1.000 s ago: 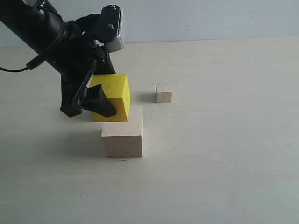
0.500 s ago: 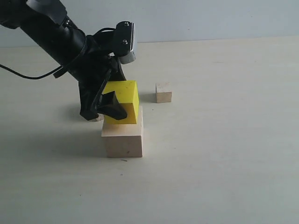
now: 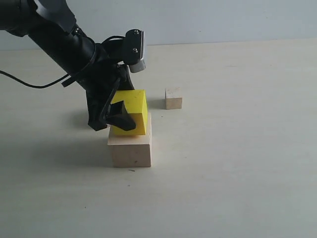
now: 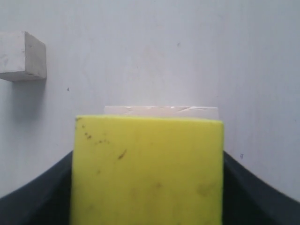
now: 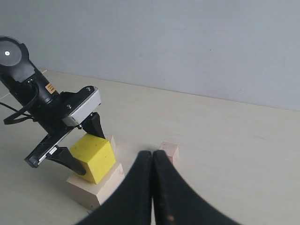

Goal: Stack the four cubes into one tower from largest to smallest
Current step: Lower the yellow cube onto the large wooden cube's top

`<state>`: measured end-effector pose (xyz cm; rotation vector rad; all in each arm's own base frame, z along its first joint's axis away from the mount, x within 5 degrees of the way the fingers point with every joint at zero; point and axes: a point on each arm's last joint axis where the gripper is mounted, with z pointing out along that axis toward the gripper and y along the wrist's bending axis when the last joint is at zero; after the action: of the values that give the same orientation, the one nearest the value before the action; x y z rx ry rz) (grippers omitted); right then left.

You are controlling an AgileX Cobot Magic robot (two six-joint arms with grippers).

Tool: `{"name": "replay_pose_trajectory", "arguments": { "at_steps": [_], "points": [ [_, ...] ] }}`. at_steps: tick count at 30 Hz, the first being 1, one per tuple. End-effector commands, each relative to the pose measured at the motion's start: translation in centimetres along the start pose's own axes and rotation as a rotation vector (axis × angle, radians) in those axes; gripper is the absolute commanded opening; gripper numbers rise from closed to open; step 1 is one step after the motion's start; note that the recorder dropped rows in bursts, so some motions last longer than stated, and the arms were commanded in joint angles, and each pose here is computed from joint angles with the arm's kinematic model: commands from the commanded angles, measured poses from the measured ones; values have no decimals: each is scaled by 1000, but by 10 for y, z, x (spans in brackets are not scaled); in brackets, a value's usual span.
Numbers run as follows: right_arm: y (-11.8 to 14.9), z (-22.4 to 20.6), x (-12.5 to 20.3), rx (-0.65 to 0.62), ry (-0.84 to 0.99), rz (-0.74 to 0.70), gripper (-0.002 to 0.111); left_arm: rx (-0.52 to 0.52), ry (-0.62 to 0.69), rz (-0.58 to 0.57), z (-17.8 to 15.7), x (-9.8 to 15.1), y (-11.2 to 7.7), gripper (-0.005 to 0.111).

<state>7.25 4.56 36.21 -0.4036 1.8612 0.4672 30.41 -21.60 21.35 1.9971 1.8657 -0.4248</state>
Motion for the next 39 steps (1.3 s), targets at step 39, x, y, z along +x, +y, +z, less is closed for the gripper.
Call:
{"name": "replay_pose_trajectory", "arguments": {
  "at_steps": [39],
  "points": [
    [0, 0, 0, -3, 3, 2, 0, 1, 12, -72, 3, 1, -2, 0]
  ]
}}
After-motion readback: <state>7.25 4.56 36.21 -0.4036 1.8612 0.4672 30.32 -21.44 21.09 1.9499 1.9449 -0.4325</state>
